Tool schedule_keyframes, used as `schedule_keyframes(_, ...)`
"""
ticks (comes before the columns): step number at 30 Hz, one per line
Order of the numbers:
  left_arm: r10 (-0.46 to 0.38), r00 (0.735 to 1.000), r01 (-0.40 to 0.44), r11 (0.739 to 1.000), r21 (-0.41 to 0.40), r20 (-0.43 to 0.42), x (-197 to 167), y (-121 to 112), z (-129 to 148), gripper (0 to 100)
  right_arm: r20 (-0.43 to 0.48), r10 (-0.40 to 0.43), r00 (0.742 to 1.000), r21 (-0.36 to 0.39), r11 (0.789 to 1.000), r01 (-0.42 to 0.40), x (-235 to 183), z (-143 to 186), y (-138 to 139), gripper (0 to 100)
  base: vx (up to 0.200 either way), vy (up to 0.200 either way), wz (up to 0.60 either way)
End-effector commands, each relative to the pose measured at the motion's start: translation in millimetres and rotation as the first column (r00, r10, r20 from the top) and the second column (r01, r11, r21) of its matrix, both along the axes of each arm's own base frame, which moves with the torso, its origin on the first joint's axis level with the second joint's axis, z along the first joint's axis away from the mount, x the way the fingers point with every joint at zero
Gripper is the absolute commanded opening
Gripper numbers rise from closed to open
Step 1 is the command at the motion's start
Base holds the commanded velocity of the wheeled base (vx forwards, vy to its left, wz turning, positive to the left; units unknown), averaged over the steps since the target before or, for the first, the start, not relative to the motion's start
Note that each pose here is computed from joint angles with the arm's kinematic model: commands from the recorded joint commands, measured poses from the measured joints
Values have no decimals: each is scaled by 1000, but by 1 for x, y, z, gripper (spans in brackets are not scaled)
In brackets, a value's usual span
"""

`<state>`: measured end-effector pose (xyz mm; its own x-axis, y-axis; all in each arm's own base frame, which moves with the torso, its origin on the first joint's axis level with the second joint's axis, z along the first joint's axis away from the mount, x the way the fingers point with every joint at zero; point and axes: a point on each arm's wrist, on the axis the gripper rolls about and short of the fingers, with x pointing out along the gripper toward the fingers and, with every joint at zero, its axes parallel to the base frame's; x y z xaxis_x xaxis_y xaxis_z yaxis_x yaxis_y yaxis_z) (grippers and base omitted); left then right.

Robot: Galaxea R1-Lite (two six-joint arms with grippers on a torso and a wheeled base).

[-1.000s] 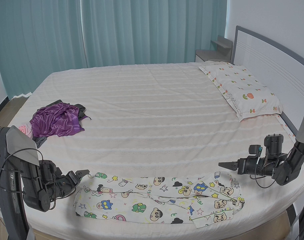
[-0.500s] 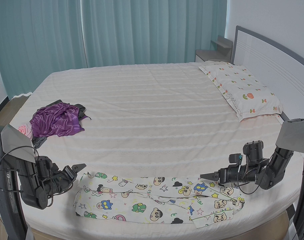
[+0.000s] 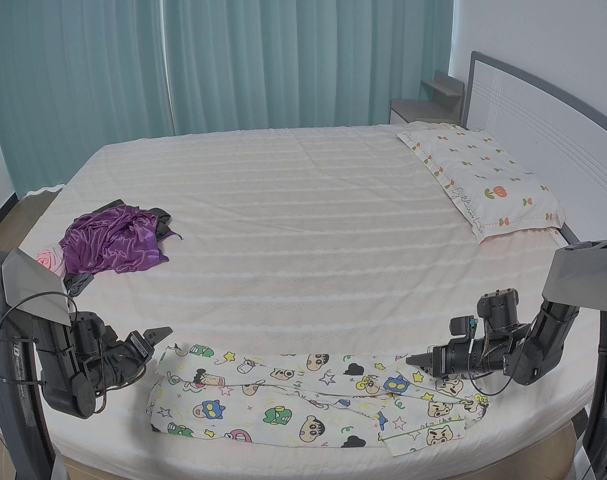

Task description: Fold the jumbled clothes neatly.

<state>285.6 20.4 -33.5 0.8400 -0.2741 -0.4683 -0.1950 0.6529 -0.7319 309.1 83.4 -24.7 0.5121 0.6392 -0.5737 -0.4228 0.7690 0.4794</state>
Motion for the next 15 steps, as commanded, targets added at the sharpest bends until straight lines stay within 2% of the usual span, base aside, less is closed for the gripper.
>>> schedule_keyframes(1, 1, 1000, -1, 1000, 1, 11, 0, 0, 1, 100, -2, -1, 1000, 0, 1000, 1, -2, 0, -1, 0, 0, 0, 0)
schedule_keyframes(6, 2, 1000, -2, 1000, 2, 9, 0, 0, 1, 100, 19, -2, 1000, 4, 1000, 2, -1, 6, -1, 0, 0, 0, 0)
schedule_keyframes(15, 4, 1000, -4, 1000, 2, 6, -1, 0, 1, 100, 28, -34, 999, -37, 999, 35, -2, 5, -1, 0, 0, 0, 0)
